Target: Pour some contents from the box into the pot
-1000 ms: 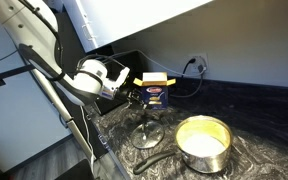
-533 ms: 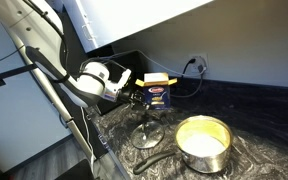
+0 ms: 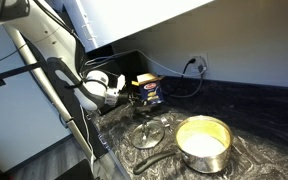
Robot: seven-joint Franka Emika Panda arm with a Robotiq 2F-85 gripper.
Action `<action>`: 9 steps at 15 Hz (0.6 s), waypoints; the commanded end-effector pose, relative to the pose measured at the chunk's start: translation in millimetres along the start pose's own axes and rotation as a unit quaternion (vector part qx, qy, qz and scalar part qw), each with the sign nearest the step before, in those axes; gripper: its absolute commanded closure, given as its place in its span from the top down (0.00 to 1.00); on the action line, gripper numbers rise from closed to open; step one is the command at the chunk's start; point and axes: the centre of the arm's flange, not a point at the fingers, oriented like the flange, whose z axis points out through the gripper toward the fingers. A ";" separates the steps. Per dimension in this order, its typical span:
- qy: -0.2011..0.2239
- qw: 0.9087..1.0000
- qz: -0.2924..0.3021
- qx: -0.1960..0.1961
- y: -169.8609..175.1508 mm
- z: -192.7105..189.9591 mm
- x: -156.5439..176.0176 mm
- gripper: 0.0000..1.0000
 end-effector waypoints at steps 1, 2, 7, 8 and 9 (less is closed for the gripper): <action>-0.013 1.000 -0.017 -0.022 27.1 6.6 22.7 0.23; -0.010 0.999 -0.022 -0.028 29.8 7.9 31.4 0.23; 0.001 0.999 -0.039 -0.037 37.8 15.2 60.7 0.23; 0.004 0.999 -0.040 -0.036 38.0 16.3 65.0 0.23; 0.006 0.999 -0.041 -0.035 37.8 17.7 68.6 0.23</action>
